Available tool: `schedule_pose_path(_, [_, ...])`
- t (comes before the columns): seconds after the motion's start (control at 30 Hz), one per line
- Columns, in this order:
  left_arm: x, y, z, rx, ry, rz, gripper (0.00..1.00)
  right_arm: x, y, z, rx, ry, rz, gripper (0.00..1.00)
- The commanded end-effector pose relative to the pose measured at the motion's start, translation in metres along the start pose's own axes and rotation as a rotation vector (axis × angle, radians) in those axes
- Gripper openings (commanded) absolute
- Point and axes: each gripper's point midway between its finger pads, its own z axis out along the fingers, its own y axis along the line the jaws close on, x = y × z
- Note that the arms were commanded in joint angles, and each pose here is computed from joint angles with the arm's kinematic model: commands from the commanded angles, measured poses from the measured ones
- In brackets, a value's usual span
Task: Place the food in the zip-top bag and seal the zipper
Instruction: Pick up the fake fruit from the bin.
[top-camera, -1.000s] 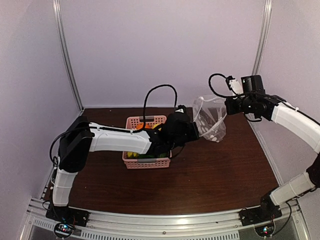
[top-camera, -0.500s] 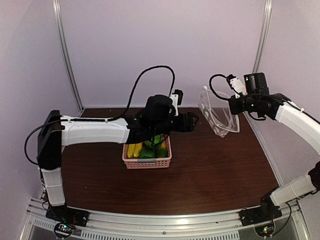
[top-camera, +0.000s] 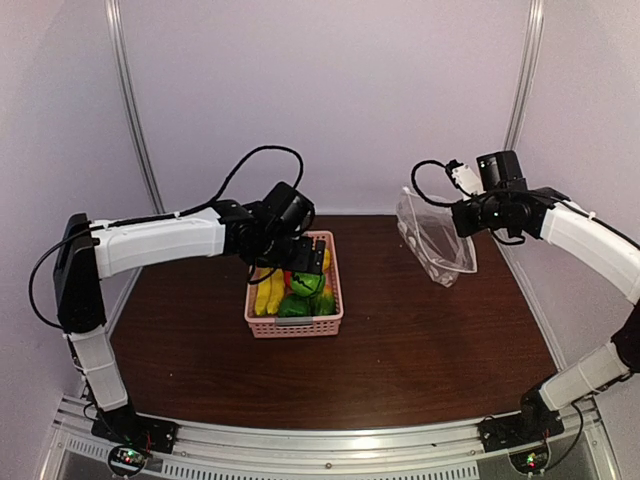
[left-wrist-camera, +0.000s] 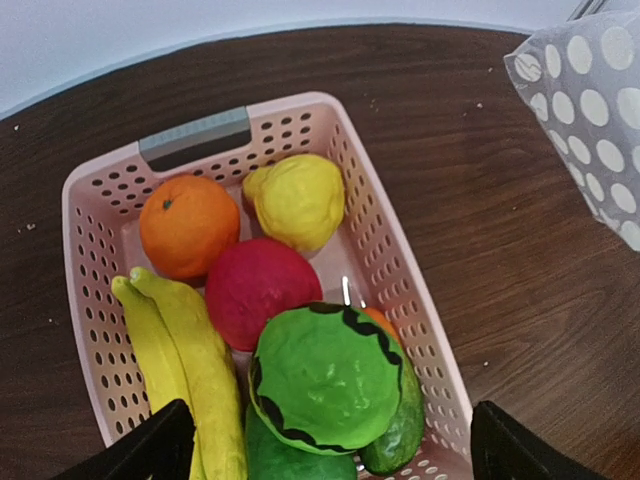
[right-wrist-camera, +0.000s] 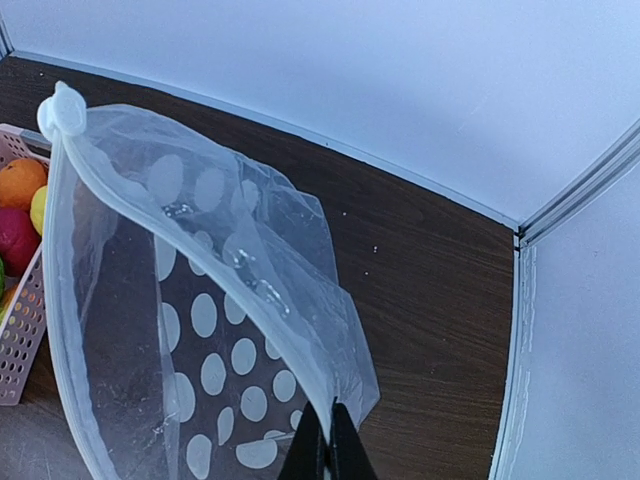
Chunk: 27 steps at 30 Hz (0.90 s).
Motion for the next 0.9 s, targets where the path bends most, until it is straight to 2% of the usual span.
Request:
schedule_pose_path(0.0, [0.024,0.005,0.023,-0.01,0.122,-0.025,0.98,0.0,0.005,0.0,-0.018,0.015,-0.01,0.0])
schedule_pose_path(0.23, [0.033,0.005,0.055,0.009,0.183,-0.048,0.92,0.004,0.009,-0.001,-0.038,0.018,-0.01,0.0])
schedule_pose_path(0.33, [0.035,0.005,0.059,0.016,0.195,-0.049,0.82,0.004,0.01,-0.002,-0.043,0.016,-0.013,0.0])
schedule_pose_path(0.43, [0.031,0.005,0.055,0.021,0.184,-0.034,0.66,0.005,0.011,0.0,-0.045,0.02,-0.015,0.0])
schedule_pose_path(0.53, [0.014,0.003,0.037,0.035,0.136,-0.037,0.56,0.005,0.012,0.001,-0.052,0.023,-0.019,0.0])
schedule_pose_path(0.7, [-0.023,-0.004,-0.004,0.099,0.02,-0.034,0.49,-0.002,0.015,-0.003,-0.069,0.014,-0.021,0.0])
schedule_pose_path(0.8, [-0.04,-0.032,-0.026,0.245,-0.044,-0.019,0.47,-0.003,0.019,-0.003,-0.076,0.016,-0.024,0.0])
schedule_pose_path(0.87, [-0.054,-0.066,-0.045,0.399,-0.117,0.006,0.47,0.0,0.023,-0.001,-0.083,0.026,-0.028,0.0])
